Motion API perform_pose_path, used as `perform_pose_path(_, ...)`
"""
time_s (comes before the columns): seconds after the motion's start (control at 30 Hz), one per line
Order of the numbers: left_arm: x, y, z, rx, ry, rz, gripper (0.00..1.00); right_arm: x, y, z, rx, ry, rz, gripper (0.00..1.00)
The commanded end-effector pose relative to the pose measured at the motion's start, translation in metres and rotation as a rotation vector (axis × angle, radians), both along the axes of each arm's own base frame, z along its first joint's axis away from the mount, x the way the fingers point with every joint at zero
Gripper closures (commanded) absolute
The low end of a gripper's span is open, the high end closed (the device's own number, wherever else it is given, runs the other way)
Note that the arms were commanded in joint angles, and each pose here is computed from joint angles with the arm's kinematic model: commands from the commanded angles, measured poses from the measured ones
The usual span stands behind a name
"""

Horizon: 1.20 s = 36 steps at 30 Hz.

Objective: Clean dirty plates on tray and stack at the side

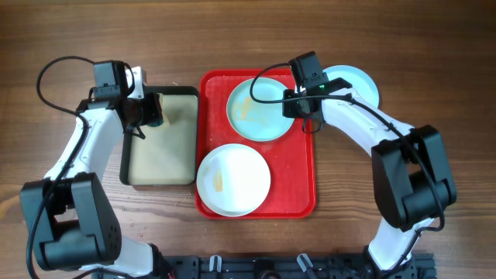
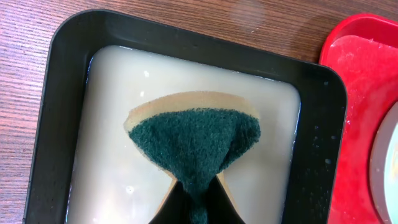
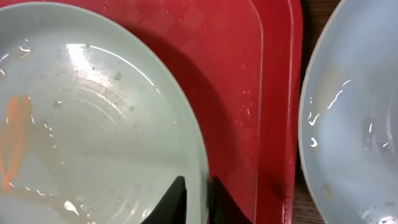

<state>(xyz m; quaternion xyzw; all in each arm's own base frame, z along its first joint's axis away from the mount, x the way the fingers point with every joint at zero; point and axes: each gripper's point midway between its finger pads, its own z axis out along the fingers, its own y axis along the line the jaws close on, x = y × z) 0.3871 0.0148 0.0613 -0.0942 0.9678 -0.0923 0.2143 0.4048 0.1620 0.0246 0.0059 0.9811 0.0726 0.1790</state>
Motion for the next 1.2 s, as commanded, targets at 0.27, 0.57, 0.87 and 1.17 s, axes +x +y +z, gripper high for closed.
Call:
perform_pose_path(0.27, -0.001, -0.005, -0.003, -0.013, 0.004, -0.026, 0.96, -0.003, -0.005, -0.012, -0.013, 0.024, 0.037, 0.88)
perform_pose_path(0.57, -0.001, -0.005, -0.003, -0.013, 0.003, -0.026, 0.96, -0.009, -0.004, -0.019, -0.012, 0.028, 0.081, 0.96)
perform_pose_path(0.87, 0.0, -0.005, -0.003, -0.007, 0.0, -0.036, 0.96, 0.011, 0.006, -0.009, -0.053, -0.096, 0.293, 0.67)
perform_pose_path(1.17, 0.01, -0.003, 0.003, 0.005, -0.045, -0.048, 0.96, 0.006, -0.005, -0.006, 0.196, 0.027, 0.104, 0.64)
